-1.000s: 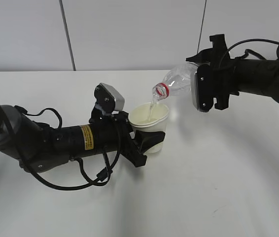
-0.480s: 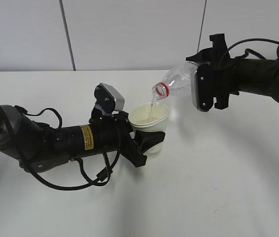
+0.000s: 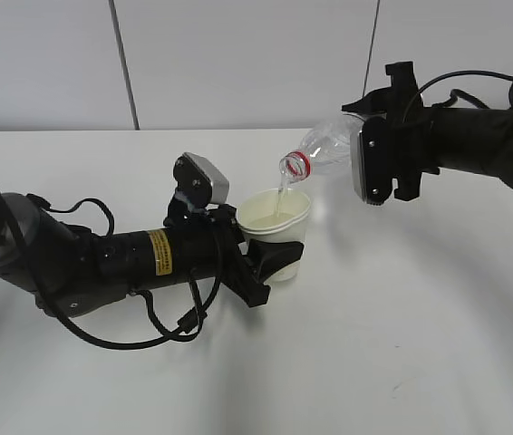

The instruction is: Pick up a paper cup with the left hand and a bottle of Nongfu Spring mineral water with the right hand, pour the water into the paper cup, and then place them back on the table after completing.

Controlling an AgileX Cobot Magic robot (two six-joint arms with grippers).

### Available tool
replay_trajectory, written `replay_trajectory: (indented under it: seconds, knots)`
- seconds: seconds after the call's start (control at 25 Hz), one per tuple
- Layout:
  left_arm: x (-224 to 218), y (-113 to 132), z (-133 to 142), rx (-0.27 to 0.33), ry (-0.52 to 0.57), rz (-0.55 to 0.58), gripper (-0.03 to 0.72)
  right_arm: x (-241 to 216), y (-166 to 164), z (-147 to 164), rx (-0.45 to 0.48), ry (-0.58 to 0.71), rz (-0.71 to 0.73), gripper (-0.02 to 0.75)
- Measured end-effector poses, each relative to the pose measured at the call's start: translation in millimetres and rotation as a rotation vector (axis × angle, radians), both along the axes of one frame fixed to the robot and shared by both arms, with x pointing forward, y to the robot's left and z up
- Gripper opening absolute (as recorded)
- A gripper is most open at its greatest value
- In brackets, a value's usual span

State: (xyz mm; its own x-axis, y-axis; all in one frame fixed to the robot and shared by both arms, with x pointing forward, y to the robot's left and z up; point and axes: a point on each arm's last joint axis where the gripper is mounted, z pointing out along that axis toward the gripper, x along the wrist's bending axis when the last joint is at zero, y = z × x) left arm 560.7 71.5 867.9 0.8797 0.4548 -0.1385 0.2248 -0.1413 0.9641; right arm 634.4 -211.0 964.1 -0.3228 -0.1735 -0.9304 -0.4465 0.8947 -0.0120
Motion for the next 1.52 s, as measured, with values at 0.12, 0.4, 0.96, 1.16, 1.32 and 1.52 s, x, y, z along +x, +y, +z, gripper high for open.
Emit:
replay_trajectory:
  seconds: [0.12, 0.4, 0.96, 1.16, 1.32, 1.52]
  knots:
    - [-0.1, 0.0, -0.8, 0.001, 0.002, 0.0, 0.377, 0.0, 0.1, 0.1, 0.003, 0.0, 0.0, 0.45]
    - [-0.1, 0.2, -3.5, 0.005, 0.008, 0.001, 0.377, 0.0, 0.1, 0.1, 0.052, 0.024, -0.022, 0.45]
    - [2.4, 1.3, -2.8, -0.008, 0.016, 0.036, 0.377, -2.0, -0.3, -2.8, 0.318, 0.166, -0.142, 0.45]
    - [3.0, 1.6, -2.6, -0.011, 0.018, 0.043, 0.377, -2.0, -0.4, -2.9, 0.508, 0.259, -0.227, 0.45]
    - [3.2, 1.9, -2.6, -0.011, 0.018, 0.044, 0.377, -3.1, -0.6, -4.5, 0.602, 0.311, -0.272, 0.45]
    - [5.7, 5.0, 1.6, -0.01, 0.01, 0.056, 0.377, -3.3, -1.0, -5.3, 0.707, 0.369, -0.327, 0.45]
